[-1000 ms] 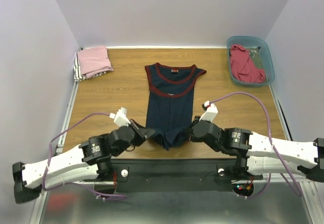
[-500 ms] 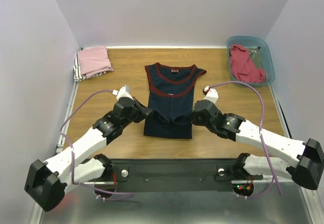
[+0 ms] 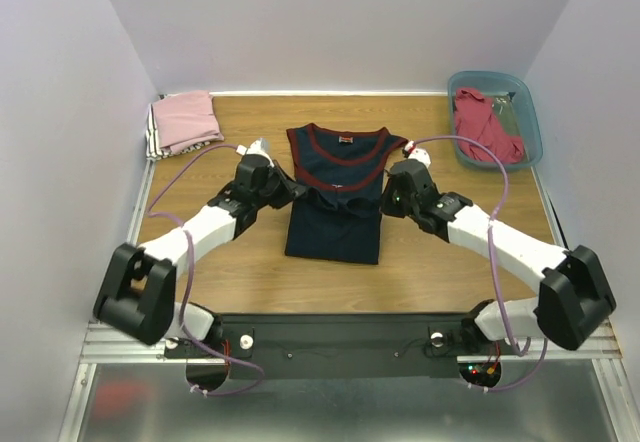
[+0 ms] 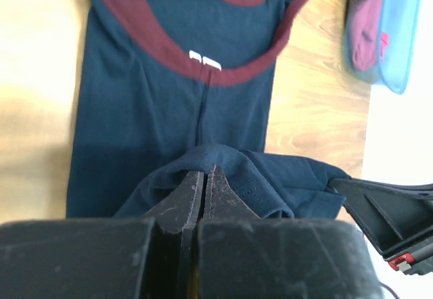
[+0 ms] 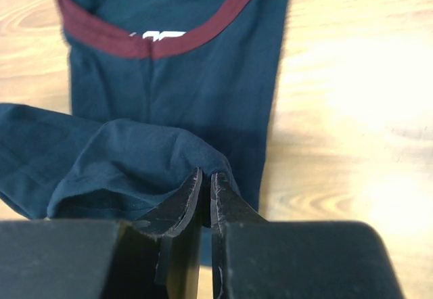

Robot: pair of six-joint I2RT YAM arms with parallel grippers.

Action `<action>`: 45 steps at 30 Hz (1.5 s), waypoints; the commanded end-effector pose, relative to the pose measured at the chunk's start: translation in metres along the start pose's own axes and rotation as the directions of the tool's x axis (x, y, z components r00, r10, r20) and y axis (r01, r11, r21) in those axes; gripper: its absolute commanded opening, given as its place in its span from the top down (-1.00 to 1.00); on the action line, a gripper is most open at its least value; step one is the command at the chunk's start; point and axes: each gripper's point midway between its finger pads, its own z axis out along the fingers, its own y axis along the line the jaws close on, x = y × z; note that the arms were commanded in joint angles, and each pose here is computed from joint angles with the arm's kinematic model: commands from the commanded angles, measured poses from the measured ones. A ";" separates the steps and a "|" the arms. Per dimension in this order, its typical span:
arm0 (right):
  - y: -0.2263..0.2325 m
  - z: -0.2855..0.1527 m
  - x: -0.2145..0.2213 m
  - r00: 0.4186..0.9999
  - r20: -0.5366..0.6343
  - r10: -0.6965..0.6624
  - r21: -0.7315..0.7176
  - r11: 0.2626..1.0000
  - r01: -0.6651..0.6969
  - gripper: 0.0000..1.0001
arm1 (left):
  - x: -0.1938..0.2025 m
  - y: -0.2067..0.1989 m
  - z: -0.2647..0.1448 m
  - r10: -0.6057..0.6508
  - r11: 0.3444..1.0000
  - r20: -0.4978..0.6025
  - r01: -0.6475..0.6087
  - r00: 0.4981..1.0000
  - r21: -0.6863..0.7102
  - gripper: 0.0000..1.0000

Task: Fold and stack the tank tops
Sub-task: Fold the tank top

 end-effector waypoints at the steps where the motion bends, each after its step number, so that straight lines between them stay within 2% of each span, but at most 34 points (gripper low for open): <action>1: 0.008 0.023 -0.024 1.000 0.026 0.005 -0.045 0.999 -0.004 0.72 | -0.027 -0.028 0.025 0.066 0.989 0.032 -0.070 0.997 0.133 0.74; 3: 0.000 0.031 -0.030 0.999 0.033 0.005 -0.026 1.000 -0.004 0.23 | -0.026 -0.020 0.043 0.076 0.991 0.007 -0.076 0.997 0.106 0.37; 4: 0.001 0.034 -0.034 0.999 0.046 -0.009 -0.030 0.999 0.011 -0.19 | -0.028 -0.017 0.046 0.071 0.992 0.011 -0.071 0.997 0.101 0.23; 5: -0.002 0.038 -0.037 0.999 0.049 -0.013 -0.018 1.000 0.014 -0.34 | -0.028 -0.015 0.045 0.060 0.993 0.016 -0.061 0.998 0.102 0.18; 6: 0.002 0.038 -0.046 0.998 0.065 -0.016 -0.026 1.000 0.018 -0.56 | -0.033 -0.019 0.043 0.047 0.992 0.038 -0.051 0.998 0.118 0.01; 7: 0.003 0.038 -0.052 0.997 0.078 -0.029 -0.021 0.999 0.031 -0.64 | -0.038 -0.016 0.040 0.036 0.993 0.057 -0.042 0.998 0.107 -0.14; 10: 0.008 0.037 -0.066 0.993 0.106 -0.045 -0.024 0.999 0.047 -0.96 | -0.053 -0.009 0.026 0.019 0.997 0.119 -0.027 0.993 0.070 -0.20; 15: 0.009 0.034 -0.048 0.998 0.050 -0.040 -0.047 0.998 0.043 -0.91 | -0.060 -0.011 -0.009 -0.018 0.999 0.200 0.007 0.980 0.053 -0.13; 17: 0.011 0.028 -0.030 0.999 0.027 -0.041 -0.056 0.998 0.043 -0.68 | -0.051 -0.007 -0.013 -0.032 0.999 0.193 0.026 0.981 0.034 -0.05; 18: 0.011 0.026 -0.025 0.998 0.034 -0.045 -0.047 0.998 0.047 -0.41 | -0.043 -0.009 -0.017 -0.031 0.999 0.187 0.025 0.982 0.034 -0.01; 21: 0.037 0.016 -0.007 0.995 0.036 -0.096 -0.090 0.991 0.099 -0.24 | -0.019 -0.014 -0.016 -0.048 0.998 0.149 0.042 0.988 0.041 0.30; 23: 0.042 0.028 0.007 0.991 -0.001 -0.137 -0.080 0.987 0.137 -0.21 | 0.009 -0.020 -0.009 -0.059 0.997 0.093 0.055 0.994 0.046 0.64; 25: 0.044 0.047 0.012 0.986 -0.028 -0.163 -0.053 0.985 0.161 -0.15 | 0.032 -0.027 -0.003 -0.051 0.996 0.046 0.048 0.998 0.069 0.88; 27: 0.050 0.061 0.011 0.982 -0.040 -0.183 -0.049 0.982 0.181 -0.13 | 0.053 -0.017 0.011 -0.054 0.998 -0.007 0.054 0.999 0.034 1.00; 29: 0.047 0.076 0.017 0.976 -0.063 -0.210 -0.030 0.978 0.209 -0.11 | 0.072 -0.014 0.018 -0.049 0.998 -0.048 0.051 0.998 0.028 1.00; 31: 0.040 0.096 0.027 0.970 -0.101 -0.223 0.002 0.974 0.225 -0.10 | 0.092 0.006 0.026 -0.073 0.997 -0.090 0.070 0.993 -0.030 1.00; 37: 0.034 0.127 -0.012 0.982 -0.057 -0.178 0.047 0.982 0.180 -0.09 | 0.129 0.065 0.028 -0.121 0.977 -0.157 0.089 0.980 -0.195 1.00; 42: 0.026 0.142 -0.054 0.990 -0.009 -0.138 0.083 0.987 0.138 -0.10 | 0.144 0.088 0.025 -0.129 0.962 -0.193 0.076 0.973 -0.261 1.00; 45: 0.013 0.153 -0.062 0.993 -0.016 -0.119 0.105 0.987 0.120 -0.14 | 0.149 0.096 0.020 -0.132 0.959 -0.206 0.073 0.970 -0.275 1.00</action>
